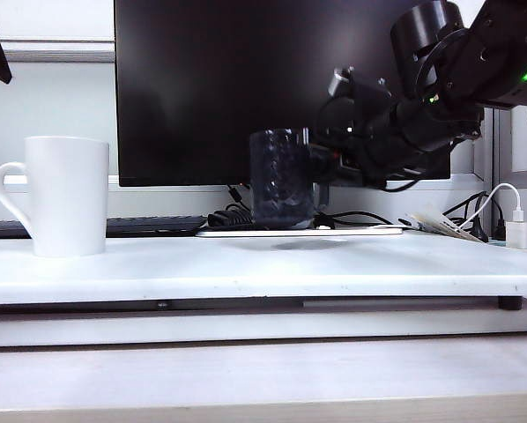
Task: Carefully pick up the black cup and pour some water from the black cup into the white cup.
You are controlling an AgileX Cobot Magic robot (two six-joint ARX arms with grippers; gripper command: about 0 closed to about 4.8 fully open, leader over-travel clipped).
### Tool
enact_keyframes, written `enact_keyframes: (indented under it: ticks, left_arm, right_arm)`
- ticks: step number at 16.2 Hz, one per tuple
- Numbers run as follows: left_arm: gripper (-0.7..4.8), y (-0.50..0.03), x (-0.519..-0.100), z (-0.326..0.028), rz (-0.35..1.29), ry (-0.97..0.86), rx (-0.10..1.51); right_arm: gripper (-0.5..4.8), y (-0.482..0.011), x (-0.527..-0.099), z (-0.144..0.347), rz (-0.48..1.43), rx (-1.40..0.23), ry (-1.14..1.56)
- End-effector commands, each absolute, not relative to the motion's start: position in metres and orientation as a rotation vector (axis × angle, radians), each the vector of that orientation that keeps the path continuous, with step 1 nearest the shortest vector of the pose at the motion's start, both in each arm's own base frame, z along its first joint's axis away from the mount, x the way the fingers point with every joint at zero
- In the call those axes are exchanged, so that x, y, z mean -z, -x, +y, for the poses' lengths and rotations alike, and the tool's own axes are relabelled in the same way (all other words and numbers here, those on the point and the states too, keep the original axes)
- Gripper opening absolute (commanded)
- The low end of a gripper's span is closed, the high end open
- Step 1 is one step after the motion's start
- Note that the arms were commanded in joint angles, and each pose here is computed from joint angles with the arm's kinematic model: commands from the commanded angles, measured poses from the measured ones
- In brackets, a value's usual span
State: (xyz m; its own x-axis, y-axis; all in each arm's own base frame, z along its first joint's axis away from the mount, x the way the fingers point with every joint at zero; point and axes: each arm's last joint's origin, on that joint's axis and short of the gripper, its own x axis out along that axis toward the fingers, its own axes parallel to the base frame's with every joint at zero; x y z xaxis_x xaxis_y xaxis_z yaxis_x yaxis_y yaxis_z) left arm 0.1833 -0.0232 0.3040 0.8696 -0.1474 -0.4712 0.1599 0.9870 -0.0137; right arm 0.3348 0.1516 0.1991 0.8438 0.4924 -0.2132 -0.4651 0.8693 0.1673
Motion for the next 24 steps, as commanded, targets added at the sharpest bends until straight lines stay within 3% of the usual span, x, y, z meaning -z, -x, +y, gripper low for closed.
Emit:
enact_keyframes:
  ticks: [1, 9, 19, 24]
  left_arm:
    - [4.79, -0.184, -0.306, -0.023, 0.474, -0.037, 0.164]
    - [4.79, -0.184, -0.306, -0.023, 0.473, -0.047, 0.167]
    - [4.79, -0.184, -0.305, -0.023, 0.472, -0.073, 0.169]
    - [4.79, -0.184, -0.305, -0.023, 0.472, -0.073, 0.170]
  right_arm:
    - [-0.06, -0.335, -0.204, 0.152, 0.222, -0.520, -0.117]
    - [-0.06, -0.336, -0.202, 0.153, 0.178, -0.535, 0.035]
    - [-0.06, -0.347, -0.154, 0.157, 0.264, -0.525, -0.020]
    - [-0.06, -0.345, -0.151, 0.157, 0.275, -0.524, -0.018]
